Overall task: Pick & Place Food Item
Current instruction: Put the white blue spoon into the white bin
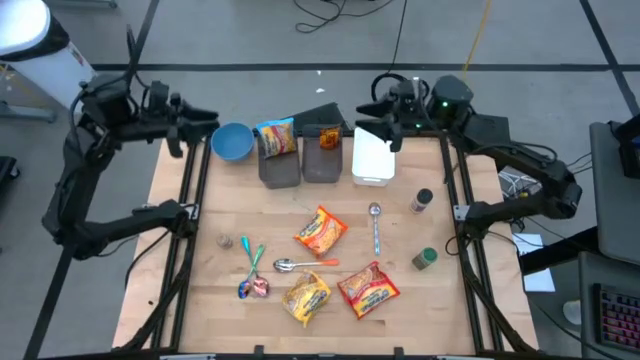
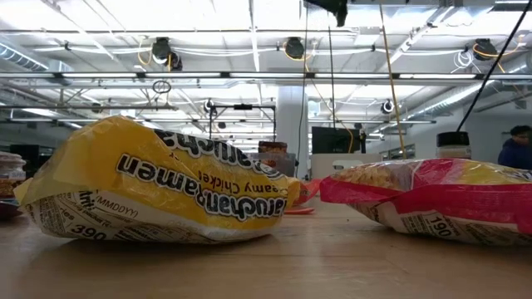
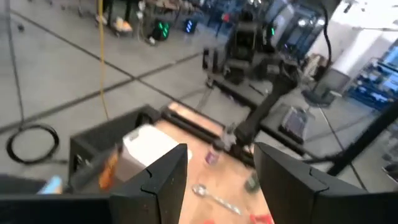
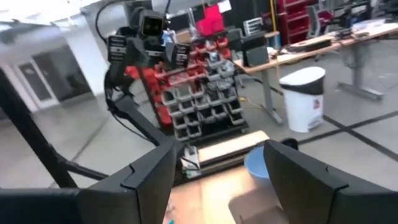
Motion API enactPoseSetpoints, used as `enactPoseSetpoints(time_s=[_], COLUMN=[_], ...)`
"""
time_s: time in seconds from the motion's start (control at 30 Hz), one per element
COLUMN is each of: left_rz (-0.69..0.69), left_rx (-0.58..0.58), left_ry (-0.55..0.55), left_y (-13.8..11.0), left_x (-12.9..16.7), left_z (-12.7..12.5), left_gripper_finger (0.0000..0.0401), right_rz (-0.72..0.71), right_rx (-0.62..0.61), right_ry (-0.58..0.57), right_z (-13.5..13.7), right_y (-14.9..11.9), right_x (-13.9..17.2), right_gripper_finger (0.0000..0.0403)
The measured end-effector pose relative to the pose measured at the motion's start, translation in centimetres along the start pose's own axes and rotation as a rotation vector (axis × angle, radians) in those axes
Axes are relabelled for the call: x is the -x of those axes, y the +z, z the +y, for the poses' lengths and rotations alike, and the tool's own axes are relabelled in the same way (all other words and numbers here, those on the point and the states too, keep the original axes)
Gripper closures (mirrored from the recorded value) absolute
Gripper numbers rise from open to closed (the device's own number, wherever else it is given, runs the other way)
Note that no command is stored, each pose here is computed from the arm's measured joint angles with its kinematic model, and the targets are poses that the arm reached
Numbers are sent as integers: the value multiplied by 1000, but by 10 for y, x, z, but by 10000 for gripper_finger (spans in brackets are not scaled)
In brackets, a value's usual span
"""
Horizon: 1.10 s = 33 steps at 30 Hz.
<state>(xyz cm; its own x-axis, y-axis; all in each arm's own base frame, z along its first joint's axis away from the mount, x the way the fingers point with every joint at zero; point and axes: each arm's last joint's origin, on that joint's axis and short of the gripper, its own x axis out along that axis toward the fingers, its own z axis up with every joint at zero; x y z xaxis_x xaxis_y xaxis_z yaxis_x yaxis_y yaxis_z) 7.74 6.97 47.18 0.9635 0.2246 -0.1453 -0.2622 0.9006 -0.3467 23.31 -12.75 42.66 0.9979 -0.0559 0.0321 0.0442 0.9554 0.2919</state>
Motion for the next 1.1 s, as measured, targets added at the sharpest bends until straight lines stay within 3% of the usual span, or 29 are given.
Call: enactPoseSetpoints(time_s=[0.2,0.47,0.7,0.8,1.1], left_rz=[95,267,442,511,636], left_rx=[21,36,-4,-36,-161], left_ry=[50,36,-40,-49,-123], left_y=[-15,-28,-36,-40,-52], left_x=[5,-7,-42,-61,-112], left_z=[-5,-4,1,4,14], left_gripper_finger=[206,206,206,206,206], right_rz=[37,184,399,507,640], right_rx=[57,32,20,-45,-213], right_ry=[-73,-133,-168,-197,-408], right_z=[21,42,60,66,90], right_y=[10,-8,-44,-62,-99], right_x=[15,11,-12,-19,-32], right_gripper_finger=[165,165,165,165,165])
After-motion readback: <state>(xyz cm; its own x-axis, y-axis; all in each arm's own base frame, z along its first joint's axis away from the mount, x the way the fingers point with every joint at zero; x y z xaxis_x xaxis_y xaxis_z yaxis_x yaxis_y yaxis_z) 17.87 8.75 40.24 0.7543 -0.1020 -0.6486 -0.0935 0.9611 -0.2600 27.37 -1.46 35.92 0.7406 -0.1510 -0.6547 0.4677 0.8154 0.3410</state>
